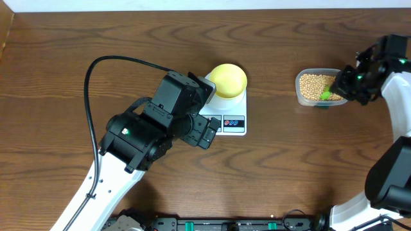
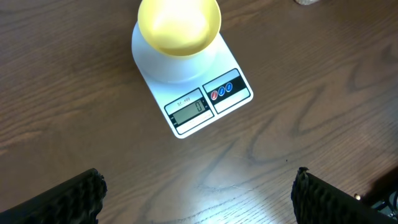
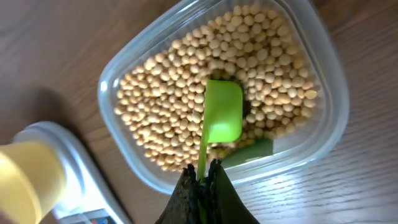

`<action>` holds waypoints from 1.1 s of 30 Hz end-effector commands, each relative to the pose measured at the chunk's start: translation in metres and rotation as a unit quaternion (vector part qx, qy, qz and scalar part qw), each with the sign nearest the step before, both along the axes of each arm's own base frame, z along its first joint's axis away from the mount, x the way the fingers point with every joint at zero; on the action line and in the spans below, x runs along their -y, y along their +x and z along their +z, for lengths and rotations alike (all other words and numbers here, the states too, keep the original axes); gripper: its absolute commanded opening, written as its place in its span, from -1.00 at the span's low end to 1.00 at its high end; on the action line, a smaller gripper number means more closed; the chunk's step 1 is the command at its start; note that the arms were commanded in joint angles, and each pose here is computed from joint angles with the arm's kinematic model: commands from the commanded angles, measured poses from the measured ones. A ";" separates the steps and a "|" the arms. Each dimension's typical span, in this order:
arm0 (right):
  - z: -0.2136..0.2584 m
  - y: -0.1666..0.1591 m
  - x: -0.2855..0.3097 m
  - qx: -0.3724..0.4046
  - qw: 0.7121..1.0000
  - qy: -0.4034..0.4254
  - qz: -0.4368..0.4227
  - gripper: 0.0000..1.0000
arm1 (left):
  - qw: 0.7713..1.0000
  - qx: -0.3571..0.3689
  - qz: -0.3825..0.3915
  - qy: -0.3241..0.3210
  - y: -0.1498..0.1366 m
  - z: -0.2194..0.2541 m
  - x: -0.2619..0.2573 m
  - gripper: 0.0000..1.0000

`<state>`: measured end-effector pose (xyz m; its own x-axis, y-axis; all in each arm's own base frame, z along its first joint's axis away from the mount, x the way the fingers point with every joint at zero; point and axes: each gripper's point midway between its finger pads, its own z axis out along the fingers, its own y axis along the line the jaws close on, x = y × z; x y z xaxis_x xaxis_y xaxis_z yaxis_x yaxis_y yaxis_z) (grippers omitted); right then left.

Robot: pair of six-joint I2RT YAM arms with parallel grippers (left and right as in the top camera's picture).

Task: Scoop item into bowl and weigh 50g on scale
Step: 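Dip the scoop held by the right gripper into the soybean tub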

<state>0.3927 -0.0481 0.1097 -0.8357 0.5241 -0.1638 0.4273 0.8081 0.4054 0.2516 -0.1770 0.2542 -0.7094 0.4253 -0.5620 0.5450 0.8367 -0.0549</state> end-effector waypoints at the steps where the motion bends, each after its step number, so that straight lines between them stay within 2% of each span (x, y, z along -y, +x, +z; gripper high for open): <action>1: 0.001 0.000 -0.016 0.015 0.997 0.064 0.033 -0.98 | 1.000 0.020 -0.001 -0.007 0.005 0.013 0.001 0.96; 9: -0.016 0.005 -0.019 0.006 0.995 0.092 0.038 -0.98 | 1.000 0.030 0.003 -0.007 0.008 0.015 0.001 0.96; 21: -0.011 0.009 -0.014 0.029 0.993 0.108 0.043 -0.98 | 0.999 0.031 0.005 -0.005 0.009 0.015 0.000 0.96; 33: 0.009 0.010 0.001 0.080 0.980 0.177 0.039 -0.98 | 1.000 0.031 0.005 -0.005 0.009 0.015 0.000 0.96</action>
